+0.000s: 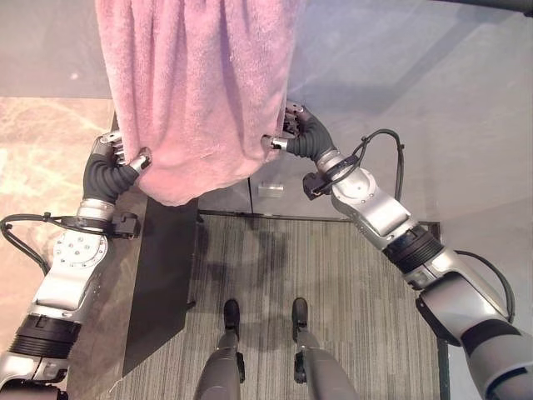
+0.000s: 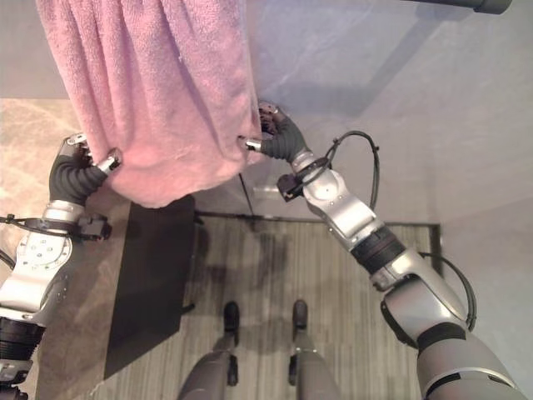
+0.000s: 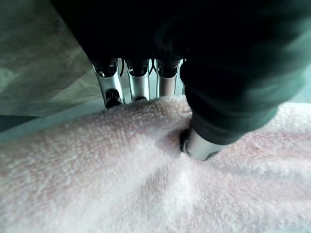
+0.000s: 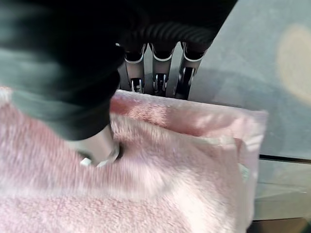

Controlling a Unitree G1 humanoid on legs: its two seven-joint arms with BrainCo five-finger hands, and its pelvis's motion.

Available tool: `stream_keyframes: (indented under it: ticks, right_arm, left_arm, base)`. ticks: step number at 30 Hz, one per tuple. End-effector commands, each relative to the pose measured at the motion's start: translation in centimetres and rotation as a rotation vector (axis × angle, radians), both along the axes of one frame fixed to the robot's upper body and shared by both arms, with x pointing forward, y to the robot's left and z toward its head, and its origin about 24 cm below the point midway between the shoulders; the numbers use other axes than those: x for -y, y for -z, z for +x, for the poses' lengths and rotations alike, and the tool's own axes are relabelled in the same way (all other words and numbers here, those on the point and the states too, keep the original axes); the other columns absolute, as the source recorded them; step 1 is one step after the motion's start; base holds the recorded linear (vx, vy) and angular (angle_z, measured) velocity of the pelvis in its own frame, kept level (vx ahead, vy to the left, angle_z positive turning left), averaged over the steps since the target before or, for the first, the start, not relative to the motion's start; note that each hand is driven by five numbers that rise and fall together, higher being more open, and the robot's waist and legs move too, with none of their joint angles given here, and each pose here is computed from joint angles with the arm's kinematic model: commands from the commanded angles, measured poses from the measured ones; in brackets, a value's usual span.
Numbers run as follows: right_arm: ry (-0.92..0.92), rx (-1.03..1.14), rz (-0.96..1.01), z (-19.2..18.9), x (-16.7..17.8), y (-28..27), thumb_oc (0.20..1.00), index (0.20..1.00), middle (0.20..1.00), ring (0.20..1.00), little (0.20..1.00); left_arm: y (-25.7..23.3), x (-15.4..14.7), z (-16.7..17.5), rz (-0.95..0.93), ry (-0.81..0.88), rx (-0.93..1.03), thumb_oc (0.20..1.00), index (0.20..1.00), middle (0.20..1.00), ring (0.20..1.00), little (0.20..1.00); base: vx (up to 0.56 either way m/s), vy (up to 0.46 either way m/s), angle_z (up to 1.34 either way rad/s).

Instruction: Put brush and paste in cup on sink, flatten towel.

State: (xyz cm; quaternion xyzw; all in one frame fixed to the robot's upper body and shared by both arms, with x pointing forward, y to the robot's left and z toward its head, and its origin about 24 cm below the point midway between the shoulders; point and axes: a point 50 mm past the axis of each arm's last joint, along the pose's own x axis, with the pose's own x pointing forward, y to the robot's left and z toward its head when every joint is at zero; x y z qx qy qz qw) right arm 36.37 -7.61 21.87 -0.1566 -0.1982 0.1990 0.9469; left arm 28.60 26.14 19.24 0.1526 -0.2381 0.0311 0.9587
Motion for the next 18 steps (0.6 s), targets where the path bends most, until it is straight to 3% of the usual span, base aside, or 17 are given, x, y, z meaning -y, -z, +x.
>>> stream_keyframes:
  ticks: [1,7,14,18]
  right_arm:
    - [-0.047,0.137,0.071,-1.0,-0.8,-3.2,0.2,0.2,0.2,0.2,0.2]
    - [-0.046,0.184,0.132,-2.0,0.0,-3.7,0.2,0.2,0.2,0.2,0.2]
    - [-0.062,0.37,0.328,-6.1,2.7,-5.0,0.2,0.2,0.2,0.2,0.2]
    - [-0.07,0.279,0.4,-6.7,3.4,-2.3,0.2,0.2,0.2,0.2,0.2]
  left_arm:
    - [-0.1,-0.8,-0.9,0.056,-0.036,0.005,0.2,0.2,0.2,0.2,0.2]
    - [-1.0,-0.2,-1.3,0.04,-0.012,0.058,0.2,0.2,0.2,0.2,0.2]
    - [-2.2,1.5,-2.8,-0.15,0.143,0.167,0.2,0.2,0.2,0.2,0.2]
    - [0.1,2.1,-2.8,-0.264,0.175,0.099,0.2,0.2,0.2,0.2,0.2]
  base:
    - [0.0,0.0,0.0]
    - [0.0,0.0,0.0]
    - [0.0,-0.004,-0.01]
    - [0.0,0.0,0.0]
